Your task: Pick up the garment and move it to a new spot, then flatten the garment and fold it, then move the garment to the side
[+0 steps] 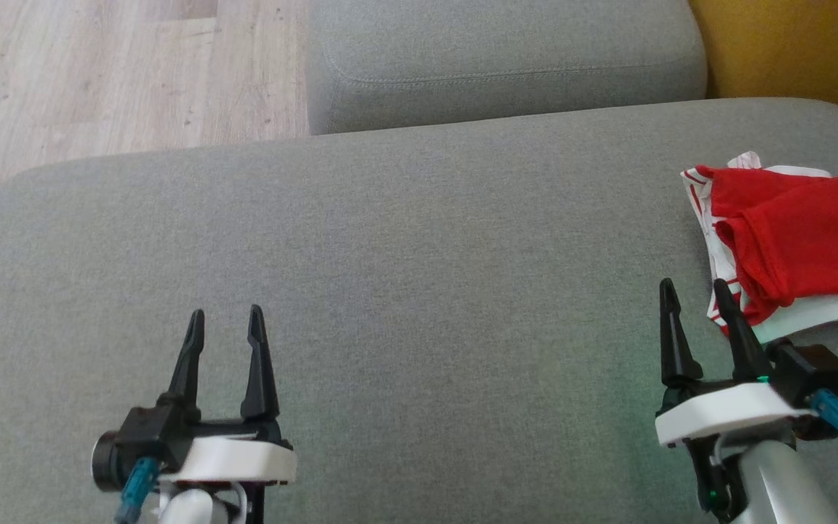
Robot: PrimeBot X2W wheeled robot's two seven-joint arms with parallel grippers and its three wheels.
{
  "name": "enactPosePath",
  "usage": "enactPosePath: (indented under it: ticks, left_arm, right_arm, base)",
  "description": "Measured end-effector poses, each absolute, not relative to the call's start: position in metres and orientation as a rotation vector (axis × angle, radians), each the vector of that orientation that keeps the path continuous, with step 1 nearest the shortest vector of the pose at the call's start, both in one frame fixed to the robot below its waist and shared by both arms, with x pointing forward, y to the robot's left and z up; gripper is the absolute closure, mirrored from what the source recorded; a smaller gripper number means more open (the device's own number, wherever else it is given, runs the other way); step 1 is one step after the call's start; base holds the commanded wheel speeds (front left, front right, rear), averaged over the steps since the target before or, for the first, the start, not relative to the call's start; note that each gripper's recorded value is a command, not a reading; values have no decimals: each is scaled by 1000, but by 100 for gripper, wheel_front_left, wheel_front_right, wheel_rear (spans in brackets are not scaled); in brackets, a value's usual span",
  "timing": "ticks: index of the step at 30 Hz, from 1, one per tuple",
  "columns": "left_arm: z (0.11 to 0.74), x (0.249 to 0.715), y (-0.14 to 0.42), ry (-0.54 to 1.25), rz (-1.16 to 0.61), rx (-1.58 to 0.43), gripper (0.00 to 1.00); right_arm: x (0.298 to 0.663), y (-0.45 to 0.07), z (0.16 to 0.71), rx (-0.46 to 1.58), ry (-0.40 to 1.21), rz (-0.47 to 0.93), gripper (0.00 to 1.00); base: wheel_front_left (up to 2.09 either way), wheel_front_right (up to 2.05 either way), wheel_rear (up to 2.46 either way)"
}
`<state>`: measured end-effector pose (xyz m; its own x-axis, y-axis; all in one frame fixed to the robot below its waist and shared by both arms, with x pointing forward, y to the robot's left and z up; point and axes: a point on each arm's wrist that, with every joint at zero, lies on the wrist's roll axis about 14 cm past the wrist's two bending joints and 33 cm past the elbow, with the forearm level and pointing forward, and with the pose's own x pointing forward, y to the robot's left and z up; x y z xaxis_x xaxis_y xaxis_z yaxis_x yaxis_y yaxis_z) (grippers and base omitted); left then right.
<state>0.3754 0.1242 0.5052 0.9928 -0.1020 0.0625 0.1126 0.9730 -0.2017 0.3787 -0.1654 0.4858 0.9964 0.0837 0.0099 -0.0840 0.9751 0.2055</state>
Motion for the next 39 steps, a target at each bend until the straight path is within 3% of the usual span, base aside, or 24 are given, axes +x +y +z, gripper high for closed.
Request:
enactPosePath:
  ticks: [21,22,29,39]
  left_arm:
    - [502,376,129,-43,-91,-222,0]
    - [500,376,129,-35,-89,-223,100]
    - [454,355,134,113,-60,-238,100]
    - [451,356,139,140,-31,-342,100]
  right_arm:
    - [379,-164,485,208,1,89,0]
    - [379,-164,483,209,7,88,100]
    - [353,-166,436,242,158,56,100]
    - [357,-172,440,345,156,21,100]
  base:
    - [0,0,0]
    - [0,0,0]
    - [0,0,0]
    - [0,0,0]
